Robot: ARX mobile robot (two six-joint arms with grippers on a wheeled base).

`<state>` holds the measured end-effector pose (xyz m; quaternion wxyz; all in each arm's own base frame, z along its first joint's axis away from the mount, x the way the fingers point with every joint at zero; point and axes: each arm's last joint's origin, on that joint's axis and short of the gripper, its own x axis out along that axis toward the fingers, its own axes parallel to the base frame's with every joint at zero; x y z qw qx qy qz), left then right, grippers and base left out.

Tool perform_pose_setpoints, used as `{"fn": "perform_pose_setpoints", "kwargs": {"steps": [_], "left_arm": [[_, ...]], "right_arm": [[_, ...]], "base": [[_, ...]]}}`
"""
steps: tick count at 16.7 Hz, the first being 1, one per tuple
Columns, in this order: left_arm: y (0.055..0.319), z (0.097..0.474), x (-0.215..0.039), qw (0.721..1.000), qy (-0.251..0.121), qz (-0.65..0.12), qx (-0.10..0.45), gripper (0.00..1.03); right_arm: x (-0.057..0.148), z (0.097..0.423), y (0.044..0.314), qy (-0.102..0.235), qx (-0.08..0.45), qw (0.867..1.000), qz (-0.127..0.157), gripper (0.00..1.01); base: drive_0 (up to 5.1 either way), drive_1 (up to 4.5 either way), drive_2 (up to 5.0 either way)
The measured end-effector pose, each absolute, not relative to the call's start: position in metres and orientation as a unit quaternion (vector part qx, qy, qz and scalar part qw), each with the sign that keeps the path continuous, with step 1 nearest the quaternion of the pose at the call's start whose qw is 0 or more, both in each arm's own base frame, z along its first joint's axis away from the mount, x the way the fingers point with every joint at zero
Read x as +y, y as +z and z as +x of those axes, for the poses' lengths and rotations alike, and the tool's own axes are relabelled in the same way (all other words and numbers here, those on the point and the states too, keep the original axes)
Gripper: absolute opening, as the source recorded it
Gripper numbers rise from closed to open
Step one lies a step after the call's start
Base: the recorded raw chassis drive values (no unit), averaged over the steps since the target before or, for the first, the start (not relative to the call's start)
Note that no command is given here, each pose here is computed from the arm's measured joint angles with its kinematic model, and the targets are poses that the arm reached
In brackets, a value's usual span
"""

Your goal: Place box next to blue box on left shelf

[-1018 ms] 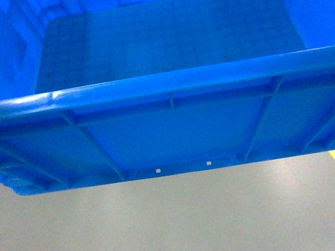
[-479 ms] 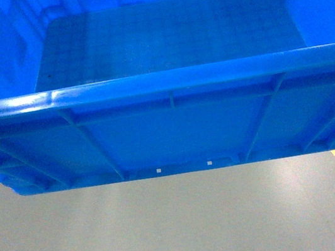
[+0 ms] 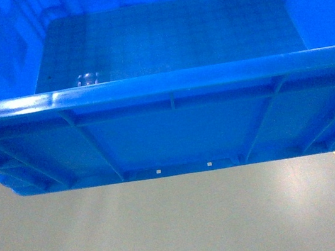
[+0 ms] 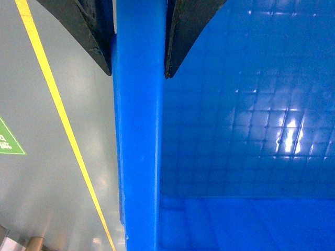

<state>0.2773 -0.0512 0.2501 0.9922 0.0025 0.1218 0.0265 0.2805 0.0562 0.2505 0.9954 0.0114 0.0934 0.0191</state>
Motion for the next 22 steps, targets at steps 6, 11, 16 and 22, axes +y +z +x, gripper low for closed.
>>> {"fn": "perform_pose_setpoints", "kwargs": {"steps": [6, 11, 16, 22], "left_arm": [[0.25, 0.2773, -0.0512, 0.992, 0.027, 0.003, 0.122, 0.16], [0.2499, 0.2773, -0.0512, 0.992, 0.027, 0.002, 0.123, 0.16], [0.2501, 0.2773, -0.0512, 0.992, 0.027, 0.002, 0.122, 0.16], [0.2499, 0.2773, -0.0512, 0.992, 0.027, 0.002, 0.122, 0.16]], "right_arm": [[0.0562, 0.2805, 0.2504, 0.019, 0.094, 0.995, 0.011, 0.21], [0.0562, 0.2806, 0.2509, 0.019, 0.091, 0.996, 0.011, 0.21], [0.0562, 0.2805, 0.2506, 0.019, 0.093, 0.995, 0.011, 0.21], [0.0562, 0.2805, 0.2506, 0.019, 0.093, 0.995, 0.011, 0.21]], "base": [[0.0, 4.31, -4.4], [-0.1, 4.27, -4.4], [-0.1, 4.24, -4.4], [-0.1, 4.27, -4.4]]}}
